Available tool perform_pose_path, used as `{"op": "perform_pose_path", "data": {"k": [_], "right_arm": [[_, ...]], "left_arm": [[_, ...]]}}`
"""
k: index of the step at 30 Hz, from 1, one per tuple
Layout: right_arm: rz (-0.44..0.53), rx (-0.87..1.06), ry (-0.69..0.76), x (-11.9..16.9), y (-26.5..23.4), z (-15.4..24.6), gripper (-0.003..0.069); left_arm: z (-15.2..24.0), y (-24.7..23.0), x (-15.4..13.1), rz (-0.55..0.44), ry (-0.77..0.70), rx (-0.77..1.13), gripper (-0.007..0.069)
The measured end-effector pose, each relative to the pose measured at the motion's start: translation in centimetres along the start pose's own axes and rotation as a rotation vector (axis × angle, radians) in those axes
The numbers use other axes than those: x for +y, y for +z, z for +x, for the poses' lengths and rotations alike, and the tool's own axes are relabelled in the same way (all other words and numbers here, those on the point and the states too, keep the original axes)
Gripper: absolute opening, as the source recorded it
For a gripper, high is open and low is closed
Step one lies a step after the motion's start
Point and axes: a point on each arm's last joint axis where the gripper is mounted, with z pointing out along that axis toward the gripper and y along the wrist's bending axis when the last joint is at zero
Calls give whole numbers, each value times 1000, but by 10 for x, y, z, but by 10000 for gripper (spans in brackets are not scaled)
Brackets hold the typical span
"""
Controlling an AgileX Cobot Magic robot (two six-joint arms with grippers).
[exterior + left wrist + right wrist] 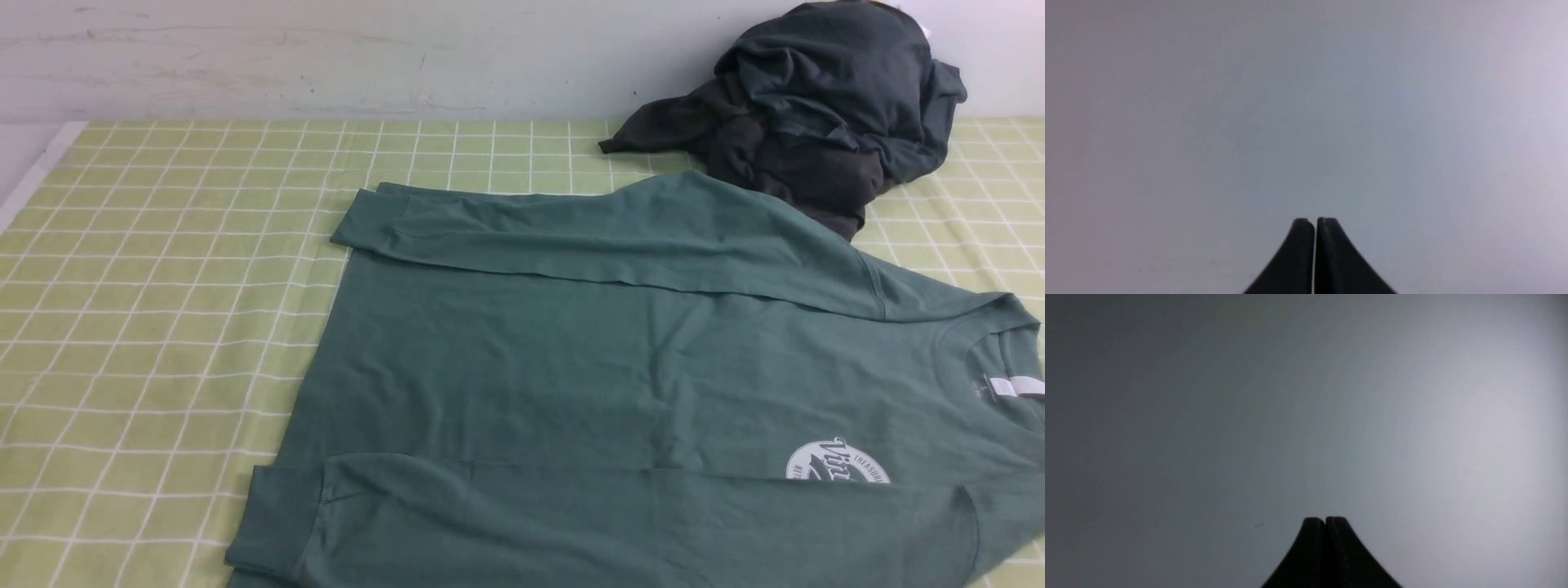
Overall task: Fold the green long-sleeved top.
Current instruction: Use the left arm to clamp the cuff closest to it
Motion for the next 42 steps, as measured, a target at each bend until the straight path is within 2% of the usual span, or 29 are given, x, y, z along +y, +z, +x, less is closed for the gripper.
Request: {"op": "perform_pose_path", "data": {"k": [2,3,6,9,10,12,15,20,25,27,28,31,34,39,42], "right_arm": [[19,207,-47,-3,28,10,-13],[20,226,-50,-3,30,11,-13],[46,647,-30,-7,57,58,-13],[9,963,11,-1,59,92,-13],[8,988,6,-1,59,95,-13],[-113,1259,0,14,54,123,-13],[-310,1447,-61,34,51,148,-11],[-547,1428,-169,66,60,174,-11],[-594,1354,-182,82,70,187,-10],[-614,1360,-168,89,70,191,-10],[-618,1359,-169,89,69,191,-10],[-635,1354,-168,93,69,191,-10],[-635,1353,-165,94,69,191,-9],[-635,1354,-161,94,69,191,-10],[-635,1353,-161,94,69,191,-10]], "left_arm": [[5,31,2,-19,5,173,-3],[8,35,2,-22,4,217,-3],[52,66,4,-55,-52,593,-3],[93,75,1,-58,-113,896,-3],[94,74,1,-55,-106,908,-3],[124,78,-4,1,-124,1135,-3],[155,84,-13,124,-132,1317,-3],[189,110,-22,286,-128,1424,10],[219,131,-23,322,-96,1506,85],[239,136,-28,341,-62,1574,154],[241,136,-29,340,-62,1581,160],[273,135,-39,358,6,1674,290],[291,134,-42,344,35,1704,349],[301,136,-43,331,45,1703,342],[301,136,-44,325,37,1697,239]]}}
